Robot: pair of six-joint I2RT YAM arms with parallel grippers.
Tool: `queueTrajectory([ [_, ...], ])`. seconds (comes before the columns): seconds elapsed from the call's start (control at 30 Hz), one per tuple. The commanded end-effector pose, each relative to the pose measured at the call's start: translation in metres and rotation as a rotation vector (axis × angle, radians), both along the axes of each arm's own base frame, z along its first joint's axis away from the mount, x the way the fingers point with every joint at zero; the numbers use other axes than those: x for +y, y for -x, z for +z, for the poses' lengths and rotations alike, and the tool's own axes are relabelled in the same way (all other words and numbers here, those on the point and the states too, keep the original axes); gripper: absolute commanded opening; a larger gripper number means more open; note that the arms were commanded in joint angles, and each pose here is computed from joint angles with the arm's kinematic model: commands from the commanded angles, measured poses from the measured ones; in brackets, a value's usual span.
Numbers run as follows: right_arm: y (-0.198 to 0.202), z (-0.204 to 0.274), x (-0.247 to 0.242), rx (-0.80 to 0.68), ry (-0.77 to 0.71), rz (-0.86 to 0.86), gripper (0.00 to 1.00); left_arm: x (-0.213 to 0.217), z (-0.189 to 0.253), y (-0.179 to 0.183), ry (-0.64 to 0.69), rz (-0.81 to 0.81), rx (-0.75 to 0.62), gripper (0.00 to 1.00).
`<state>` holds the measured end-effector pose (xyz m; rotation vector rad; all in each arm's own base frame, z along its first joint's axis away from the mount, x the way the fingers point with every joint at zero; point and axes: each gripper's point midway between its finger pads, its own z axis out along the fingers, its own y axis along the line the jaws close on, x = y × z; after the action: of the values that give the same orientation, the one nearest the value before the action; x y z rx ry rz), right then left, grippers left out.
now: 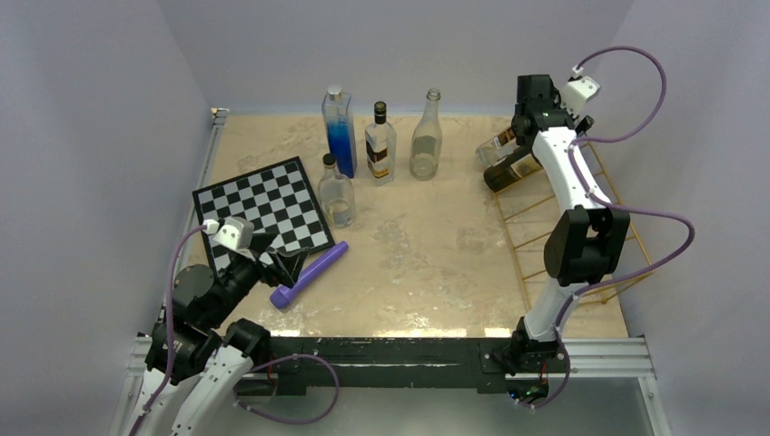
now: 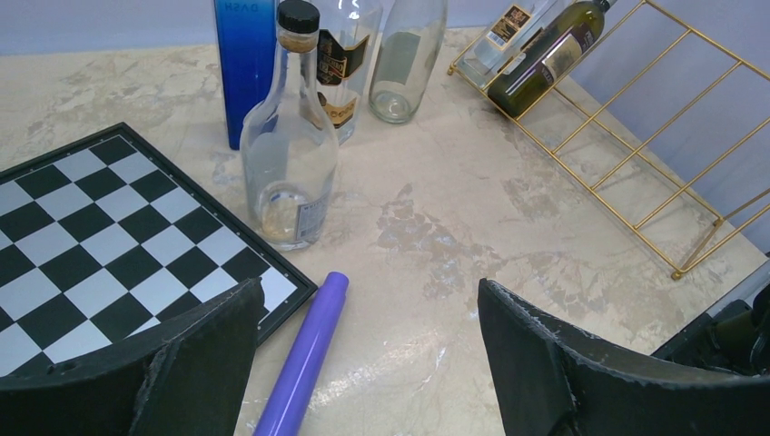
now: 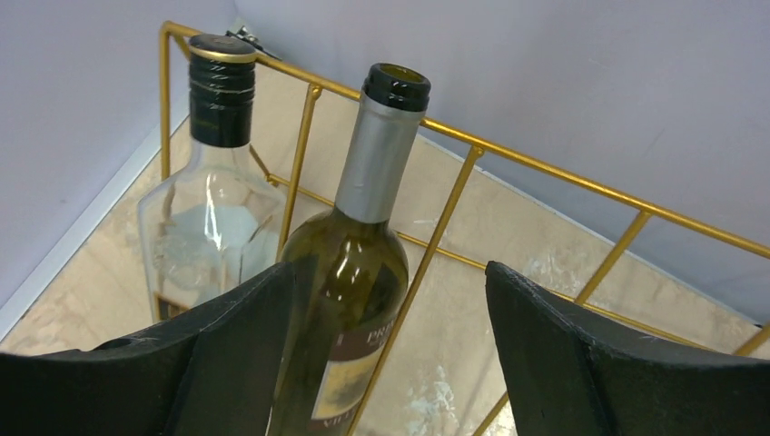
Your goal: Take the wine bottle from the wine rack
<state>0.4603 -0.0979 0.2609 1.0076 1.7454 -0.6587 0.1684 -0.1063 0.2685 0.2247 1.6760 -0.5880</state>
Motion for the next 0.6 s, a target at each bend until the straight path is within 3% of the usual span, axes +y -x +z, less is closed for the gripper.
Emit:
queueTrajectory([
  [0.0,-0.021,0.016,-0.015,-0.103,-0.032,-0.015,0.79,0.001,0.01,-0.001,0.0,0.006,-0.027,0.91],
  [0.37,-0.06,0.005,-0.024,-0.113,-0.017,0.001,0.75,-0.002,0.008,-0.003,-0.009,-0.008,-0.014,0.91],
  [0.57,-0.058,-0.008,-0.044,-0.112,-0.042,-0.056,0.73,-0.003,0.008,-0.004,-0.011,-0.009,-0.017,0.91],
])
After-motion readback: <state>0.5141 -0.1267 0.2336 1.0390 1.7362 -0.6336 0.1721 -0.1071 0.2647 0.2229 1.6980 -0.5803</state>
